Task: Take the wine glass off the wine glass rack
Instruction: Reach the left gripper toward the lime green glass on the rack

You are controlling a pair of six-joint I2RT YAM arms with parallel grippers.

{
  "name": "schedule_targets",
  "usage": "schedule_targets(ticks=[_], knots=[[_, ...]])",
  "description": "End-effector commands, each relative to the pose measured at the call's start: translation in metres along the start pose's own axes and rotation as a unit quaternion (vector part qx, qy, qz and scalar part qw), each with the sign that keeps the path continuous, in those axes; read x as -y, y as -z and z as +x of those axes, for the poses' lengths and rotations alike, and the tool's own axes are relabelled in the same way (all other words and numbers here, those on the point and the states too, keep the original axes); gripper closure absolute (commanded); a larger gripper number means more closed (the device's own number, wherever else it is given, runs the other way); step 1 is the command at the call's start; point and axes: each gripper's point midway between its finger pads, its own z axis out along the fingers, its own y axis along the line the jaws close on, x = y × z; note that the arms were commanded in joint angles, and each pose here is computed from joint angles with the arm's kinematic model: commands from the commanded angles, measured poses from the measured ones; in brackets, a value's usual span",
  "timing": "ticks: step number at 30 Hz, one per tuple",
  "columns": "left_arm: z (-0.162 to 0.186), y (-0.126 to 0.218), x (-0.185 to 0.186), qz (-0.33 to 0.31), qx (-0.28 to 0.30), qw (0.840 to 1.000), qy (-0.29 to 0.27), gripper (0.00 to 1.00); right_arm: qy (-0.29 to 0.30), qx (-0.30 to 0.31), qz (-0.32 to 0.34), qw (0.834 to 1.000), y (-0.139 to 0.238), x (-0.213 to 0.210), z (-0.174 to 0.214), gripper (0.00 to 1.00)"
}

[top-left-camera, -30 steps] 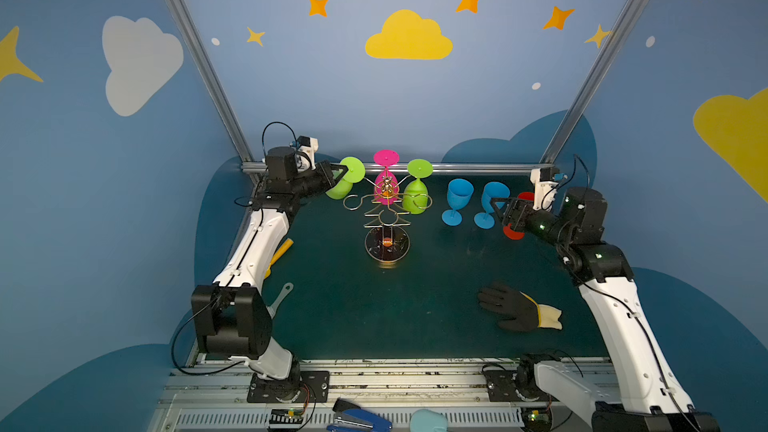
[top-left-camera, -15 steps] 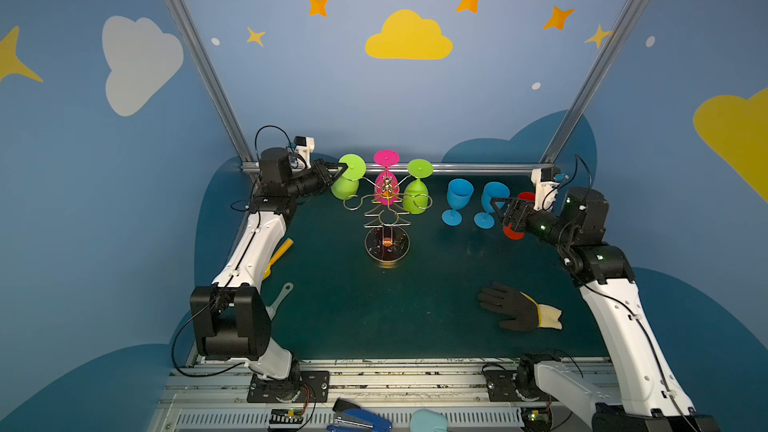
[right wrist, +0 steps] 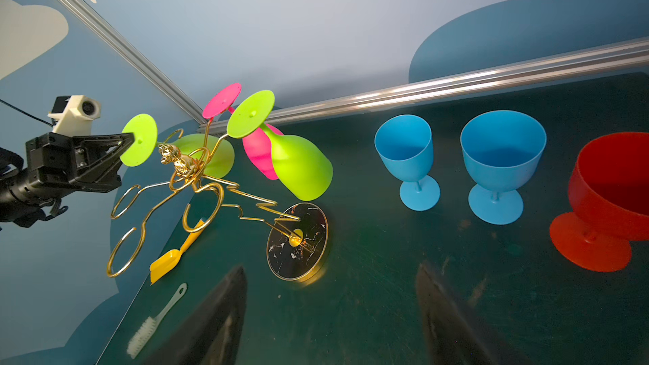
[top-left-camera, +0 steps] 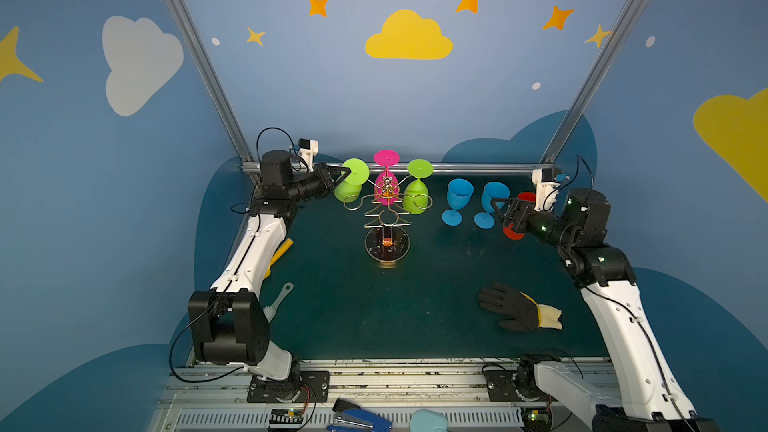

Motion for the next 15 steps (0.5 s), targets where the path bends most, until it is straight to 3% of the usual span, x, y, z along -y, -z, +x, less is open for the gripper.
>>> schedule_targets(ticks=[1, 15], knots=[[0.006, 0.001, 0.017, 0.013, -0.016, 0.999, -0.033, 0.97, -0.003, 0.002, -0.010, 1.000, 0.001, -0.004, 0.001, 0.25], [0.003, -0.021, 0.018, 0.011, -0.037, 0.998, -0.049, 0.97, 0.000, 0.003, -0.009, 1.000, 0.001, -0.004, 0.000, 0.25]])
